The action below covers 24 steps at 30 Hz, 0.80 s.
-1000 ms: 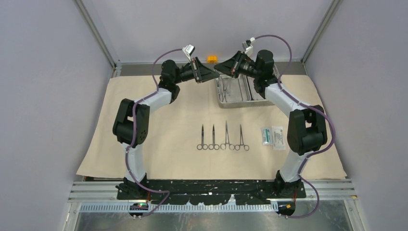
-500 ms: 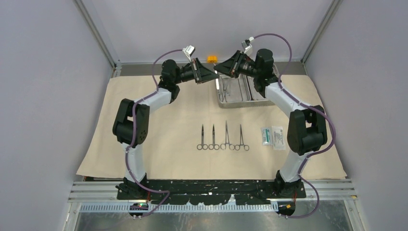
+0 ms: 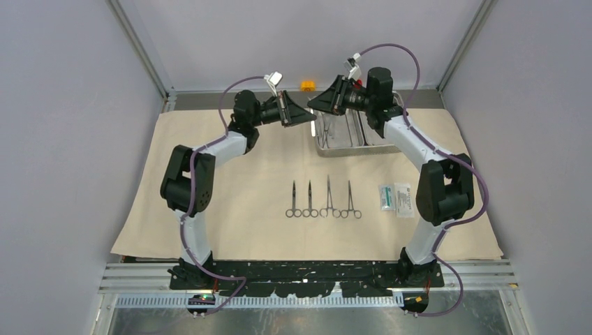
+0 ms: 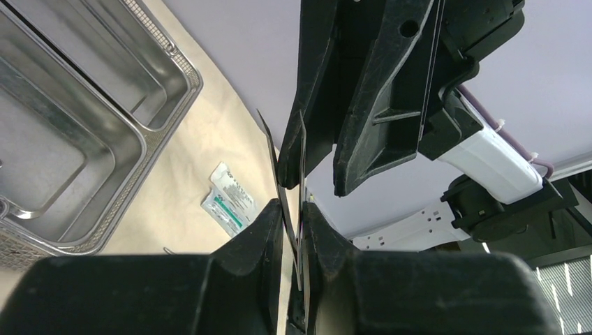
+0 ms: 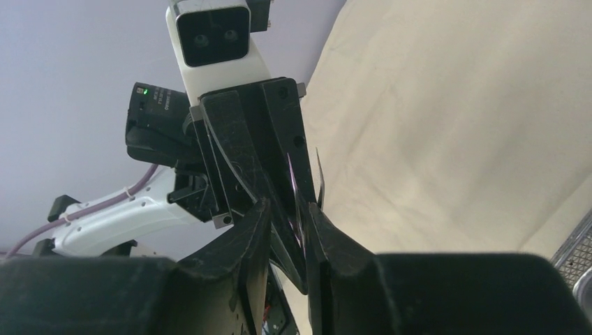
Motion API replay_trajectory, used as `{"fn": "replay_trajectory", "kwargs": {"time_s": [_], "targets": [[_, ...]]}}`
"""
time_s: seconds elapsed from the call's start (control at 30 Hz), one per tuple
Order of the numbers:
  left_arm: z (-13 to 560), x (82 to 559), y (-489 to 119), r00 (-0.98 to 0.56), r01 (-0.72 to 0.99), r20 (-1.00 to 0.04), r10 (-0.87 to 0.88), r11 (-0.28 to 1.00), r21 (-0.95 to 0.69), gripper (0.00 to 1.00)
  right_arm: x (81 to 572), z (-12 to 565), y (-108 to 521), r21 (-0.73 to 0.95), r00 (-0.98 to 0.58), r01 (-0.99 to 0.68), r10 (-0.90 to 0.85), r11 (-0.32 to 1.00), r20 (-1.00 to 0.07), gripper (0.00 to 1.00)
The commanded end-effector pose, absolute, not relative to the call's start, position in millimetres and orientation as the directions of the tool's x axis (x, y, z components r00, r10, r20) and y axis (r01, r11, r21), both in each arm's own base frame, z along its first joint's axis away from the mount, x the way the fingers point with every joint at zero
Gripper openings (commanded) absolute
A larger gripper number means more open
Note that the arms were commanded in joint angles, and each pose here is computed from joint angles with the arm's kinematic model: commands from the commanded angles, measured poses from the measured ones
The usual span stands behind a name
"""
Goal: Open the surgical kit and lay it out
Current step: Place the medical item in the surgical kit.
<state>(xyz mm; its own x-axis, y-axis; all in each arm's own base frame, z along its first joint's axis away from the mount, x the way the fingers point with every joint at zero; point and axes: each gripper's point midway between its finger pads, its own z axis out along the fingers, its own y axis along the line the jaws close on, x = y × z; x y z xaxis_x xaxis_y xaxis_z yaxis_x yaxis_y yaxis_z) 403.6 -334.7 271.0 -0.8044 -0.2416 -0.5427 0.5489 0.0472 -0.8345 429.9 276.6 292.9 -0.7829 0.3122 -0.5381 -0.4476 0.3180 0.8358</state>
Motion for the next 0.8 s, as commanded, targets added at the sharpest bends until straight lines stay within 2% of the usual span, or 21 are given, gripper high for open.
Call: {"fn": "replay_trajectory", "kwargs": {"time_s": [0.0,0.6,0.77], "targets": [[296.3,381.8,-327.6,-0.751,0.638,-0.628,-0.204,0.017,-0.770,0.00,427.8,340.6,266.8,0.725,-0.657,-0.589,0.310,0.358,-0.687,0.30],[290.1,365.9,-322.6,-0.731,0.668,-0.661,-0.172,0.022,-0.744,0.00,426.0,347.5,258.1,0.639,-0.609,-0.630,0.229,0.442,-0.759,0.32],[268.0,362.5,-315.5,-0.733,0.651,-0.666,-0.137,0.143,-0.746,0.02,425.6,353.6,250.4,0.593,-0.578,-0.644,0.200,0.484,-0.791,0.32]]}}
